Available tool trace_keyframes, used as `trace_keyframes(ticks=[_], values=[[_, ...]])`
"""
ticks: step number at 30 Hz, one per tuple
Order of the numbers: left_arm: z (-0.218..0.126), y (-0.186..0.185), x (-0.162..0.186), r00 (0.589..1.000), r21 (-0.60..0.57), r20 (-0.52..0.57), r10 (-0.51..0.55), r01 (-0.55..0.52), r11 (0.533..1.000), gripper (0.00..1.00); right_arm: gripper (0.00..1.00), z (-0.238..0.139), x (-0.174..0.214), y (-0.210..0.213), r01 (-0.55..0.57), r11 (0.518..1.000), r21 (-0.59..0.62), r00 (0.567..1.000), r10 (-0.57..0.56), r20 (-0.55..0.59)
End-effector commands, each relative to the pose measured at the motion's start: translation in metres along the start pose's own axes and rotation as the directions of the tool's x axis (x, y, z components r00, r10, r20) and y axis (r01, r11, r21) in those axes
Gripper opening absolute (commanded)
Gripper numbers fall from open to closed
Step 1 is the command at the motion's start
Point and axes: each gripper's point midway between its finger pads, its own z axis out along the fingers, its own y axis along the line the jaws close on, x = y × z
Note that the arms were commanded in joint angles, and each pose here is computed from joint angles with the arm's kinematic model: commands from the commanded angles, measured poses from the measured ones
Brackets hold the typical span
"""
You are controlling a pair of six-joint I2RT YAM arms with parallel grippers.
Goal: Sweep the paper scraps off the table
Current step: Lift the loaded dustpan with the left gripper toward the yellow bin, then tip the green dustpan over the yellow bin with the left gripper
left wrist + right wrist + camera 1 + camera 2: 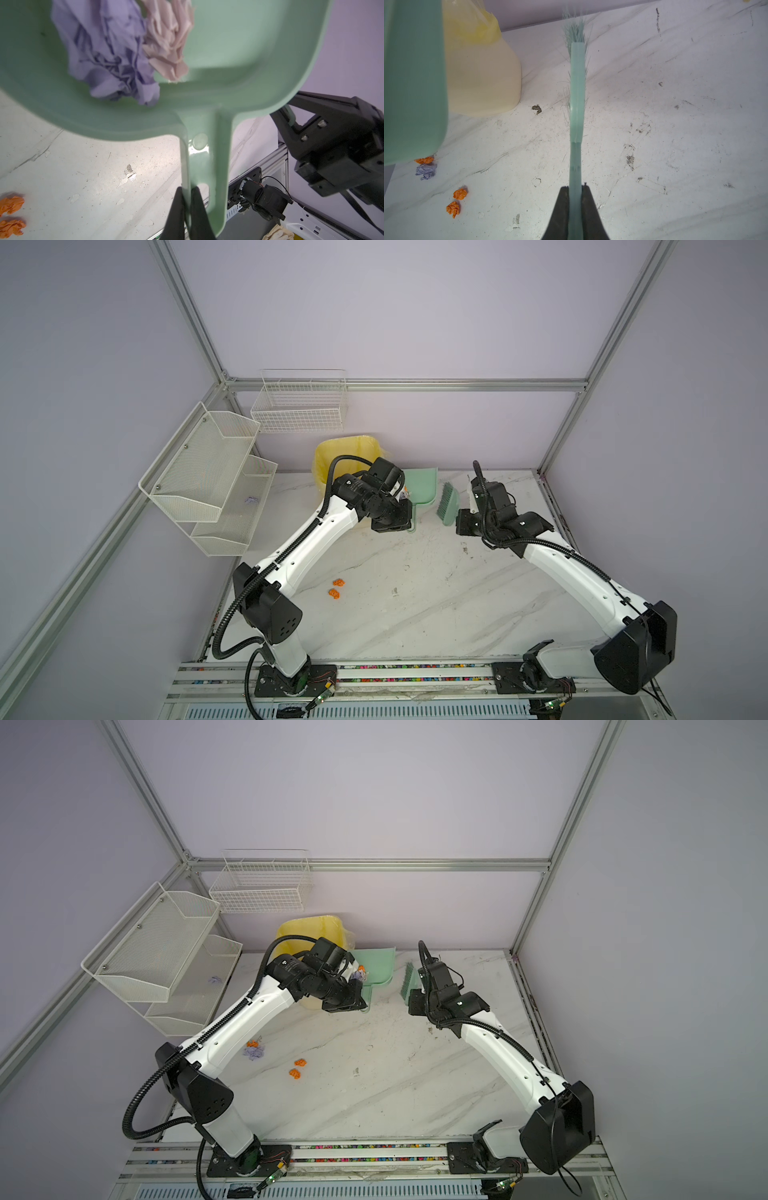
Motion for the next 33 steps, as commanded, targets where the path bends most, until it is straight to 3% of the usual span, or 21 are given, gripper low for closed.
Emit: trace_keyframes(ticks=[1,7,11,16,21,27,33], values=[[-0.039,-0.033,-0.028,0.994,0.119,0.109,0.027,-0.040,0.992,0.00,0.00,-0.005,-0.008,-0.003,0.005,1.000,0.008,0.999,-0.005,0.043],[-0.060,-0.049,-0.045,0.985,0.226,0.172,0.004,-0.044,0.973,0.00,0.00,0.000,-0.007,-0.003,0.011,1.000,0.012,0.999,-0.012,0.040],[-0.069,-0.037,-0.058,0.980,0.258,0.194,-0.051,-0.001,0.966,0.00,0.00,0.001,-0.008,-0.003,0.015,1.000,0.013,0.999,-0.016,0.039],[-0.083,-0.029,-0.073,0.963,0.395,0.228,-0.141,0.041,0.918,0.00,0.00,0.002,-0.009,-0.001,0.018,1.000,0.010,0.999,-0.019,0.039],[-0.094,-0.014,-0.082,0.949,0.451,0.249,-0.195,0.065,0.890,0.00,0.00,0.002,-0.012,0.000,0.017,1.000,0.009,0.999,-0.017,0.042],[-0.095,0.000,-0.090,0.944,0.614,0.191,-0.271,0.100,0.783,0.00,0.00,0.007,-0.012,0.004,0.016,1.000,-0.005,0.999,-0.016,0.028],[-0.094,0.024,-0.097,0.921,0.785,0.113,-0.373,0.147,0.602,0.00,0.00,0.006,-0.014,0.007,0.015,1.000,-0.020,0.999,-0.014,0.031]])
